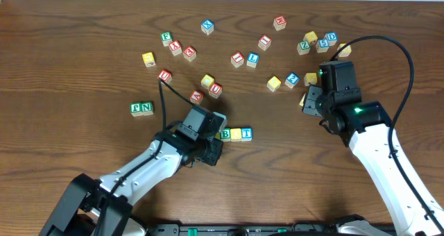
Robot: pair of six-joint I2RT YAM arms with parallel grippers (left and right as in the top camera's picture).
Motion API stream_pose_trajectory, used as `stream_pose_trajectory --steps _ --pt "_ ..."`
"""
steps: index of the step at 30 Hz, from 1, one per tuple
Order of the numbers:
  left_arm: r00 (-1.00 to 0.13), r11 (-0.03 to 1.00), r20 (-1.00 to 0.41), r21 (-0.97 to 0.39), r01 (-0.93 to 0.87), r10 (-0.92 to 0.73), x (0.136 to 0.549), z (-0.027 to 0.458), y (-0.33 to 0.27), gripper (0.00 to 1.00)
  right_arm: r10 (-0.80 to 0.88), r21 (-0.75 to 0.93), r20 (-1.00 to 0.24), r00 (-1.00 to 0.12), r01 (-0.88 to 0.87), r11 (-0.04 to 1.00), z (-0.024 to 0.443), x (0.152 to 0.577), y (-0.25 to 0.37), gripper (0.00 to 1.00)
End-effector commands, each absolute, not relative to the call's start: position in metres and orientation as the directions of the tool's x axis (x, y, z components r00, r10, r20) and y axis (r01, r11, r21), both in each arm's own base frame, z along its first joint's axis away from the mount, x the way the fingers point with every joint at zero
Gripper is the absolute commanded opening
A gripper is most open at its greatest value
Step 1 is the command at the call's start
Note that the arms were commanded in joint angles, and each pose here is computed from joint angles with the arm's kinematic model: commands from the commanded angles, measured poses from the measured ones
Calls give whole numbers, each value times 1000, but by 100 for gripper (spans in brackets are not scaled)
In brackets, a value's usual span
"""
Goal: Spell out ROBOT
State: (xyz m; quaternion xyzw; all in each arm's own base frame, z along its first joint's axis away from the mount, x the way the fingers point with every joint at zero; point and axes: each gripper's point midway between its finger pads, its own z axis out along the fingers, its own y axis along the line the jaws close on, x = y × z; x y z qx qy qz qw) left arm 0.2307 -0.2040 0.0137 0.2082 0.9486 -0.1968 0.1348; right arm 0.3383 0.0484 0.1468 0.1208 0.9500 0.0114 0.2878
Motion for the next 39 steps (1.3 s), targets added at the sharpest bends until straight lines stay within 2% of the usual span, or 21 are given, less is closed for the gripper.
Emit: stream_pose_trajectory --steps 1,12,17,21,25,28,39 --pt "-869 821 -340 -327 467 359 223 16 -208 7 235 100 -572 -786 218 971 160 342 47 46" --pt "-802 797 -507 -317 514 315 236 69 -213 7 224 93 -573 -788 209 973 160 342 47 45" --pt "-791 862 -557 -240 447 256 254 81 -190 8 224 93 -573 -788 209 973 160 342 47 45" --pt "-814 916 -558 -221 334 162 271 80 -165 7 223 90 -568 -792 210 974 159 341 46 45" --pt "-841 970 -540 -200 135 6 287 76 -125 7 222 86 -561 -797 211 974 158 339 46 45" --pt "-849 986 -526 -159 53 -39 289 71 -101 7 222 85 -559 -799 211 974 157 338 46 45" --pt "-892 991 -443 -130 -36 -91 283 47 -86 7 227 90 -562 -796 214 973 158 339 46 44"
